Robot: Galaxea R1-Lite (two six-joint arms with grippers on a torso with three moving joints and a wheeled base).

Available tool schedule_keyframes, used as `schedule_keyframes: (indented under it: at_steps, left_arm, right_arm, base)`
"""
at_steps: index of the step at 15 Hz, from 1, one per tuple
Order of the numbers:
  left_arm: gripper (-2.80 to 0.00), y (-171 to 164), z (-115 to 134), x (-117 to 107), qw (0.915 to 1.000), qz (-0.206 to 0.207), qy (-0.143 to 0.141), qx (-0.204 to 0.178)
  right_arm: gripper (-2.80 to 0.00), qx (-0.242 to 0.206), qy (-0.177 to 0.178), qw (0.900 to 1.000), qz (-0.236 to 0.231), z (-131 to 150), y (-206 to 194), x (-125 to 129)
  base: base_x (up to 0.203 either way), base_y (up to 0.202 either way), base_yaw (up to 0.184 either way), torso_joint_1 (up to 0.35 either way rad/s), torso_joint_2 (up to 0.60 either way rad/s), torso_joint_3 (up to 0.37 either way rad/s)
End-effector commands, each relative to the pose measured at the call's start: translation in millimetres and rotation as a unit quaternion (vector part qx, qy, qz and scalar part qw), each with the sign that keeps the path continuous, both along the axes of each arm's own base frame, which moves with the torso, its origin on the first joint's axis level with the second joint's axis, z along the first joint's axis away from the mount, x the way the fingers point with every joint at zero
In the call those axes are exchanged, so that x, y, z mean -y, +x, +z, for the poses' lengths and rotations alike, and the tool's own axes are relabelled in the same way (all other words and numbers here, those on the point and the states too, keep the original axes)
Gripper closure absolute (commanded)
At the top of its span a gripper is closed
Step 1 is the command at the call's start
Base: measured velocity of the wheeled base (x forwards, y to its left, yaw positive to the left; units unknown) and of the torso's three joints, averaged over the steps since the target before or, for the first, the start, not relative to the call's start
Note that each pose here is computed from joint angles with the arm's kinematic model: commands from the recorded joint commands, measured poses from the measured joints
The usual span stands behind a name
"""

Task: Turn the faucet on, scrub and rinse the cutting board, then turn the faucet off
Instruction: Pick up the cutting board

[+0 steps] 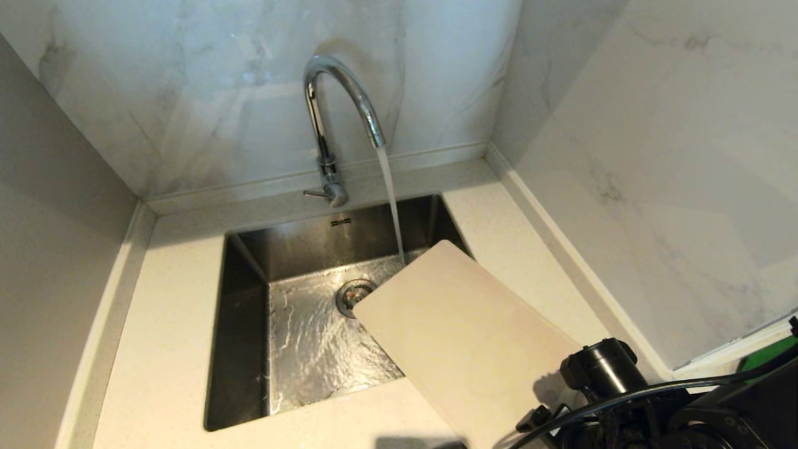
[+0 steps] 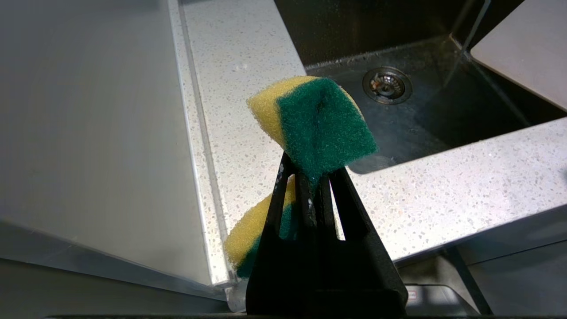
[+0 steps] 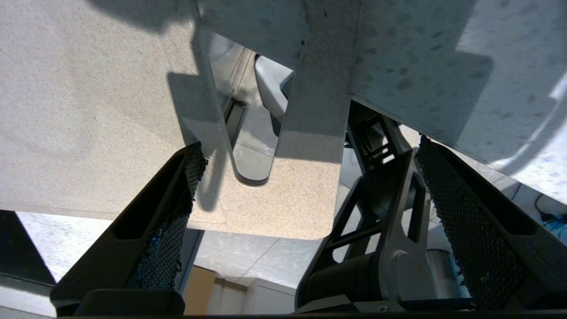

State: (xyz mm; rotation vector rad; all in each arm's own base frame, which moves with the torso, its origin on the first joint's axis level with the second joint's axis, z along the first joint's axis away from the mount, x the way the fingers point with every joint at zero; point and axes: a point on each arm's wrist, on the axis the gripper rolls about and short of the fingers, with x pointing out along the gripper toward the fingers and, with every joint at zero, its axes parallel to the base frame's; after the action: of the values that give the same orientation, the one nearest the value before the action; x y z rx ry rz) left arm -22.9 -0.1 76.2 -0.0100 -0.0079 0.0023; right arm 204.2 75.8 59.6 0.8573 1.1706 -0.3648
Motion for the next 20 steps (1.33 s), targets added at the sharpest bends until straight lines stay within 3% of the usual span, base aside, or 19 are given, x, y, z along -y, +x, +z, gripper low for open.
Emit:
schedule_keyframes:
  at_steps: [1, 6, 13, 20]
  left_arm:
    - [0.0, 0, 0, 0, 1.0, 0.0, 0.0, 0.001]
    - [0.0, 0, 0, 0, 1.0, 0.0, 0.0, 0.0]
    - [0.0, 0, 0, 0, 1.0, 0.0, 0.0, 0.0]
    - [0.0, 0, 0, 0, 1.0, 0.0, 0.0, 0.001]
  right_arm:
    - [-2.8, 0.027, 0.011, 1.0, -0.001, 12, -4, 1]
    - [-2.8, 0.042, 0.013, 0.999, 0.0, 20, -13, 5]
    - [-2.8, -0.006, -0.003, 1.0, -0.001, 0, -19, 7]
    - [-2.8, -0.017, -0.005, 1.0, -0.001, -5, -19, 7]
  base:
    - [0.0, 0.0, 0.0, 0.0, 0.0, 0.0]
    - [0.0, 0.0, 0.0, 0.0, 0.0, 0.0]
    - [0.0, 0.0, 0.0, 0.0, 0.0, 0.0]
    - [0.0, 0.0, 0.0, 0.0, 0.0, 0.0]
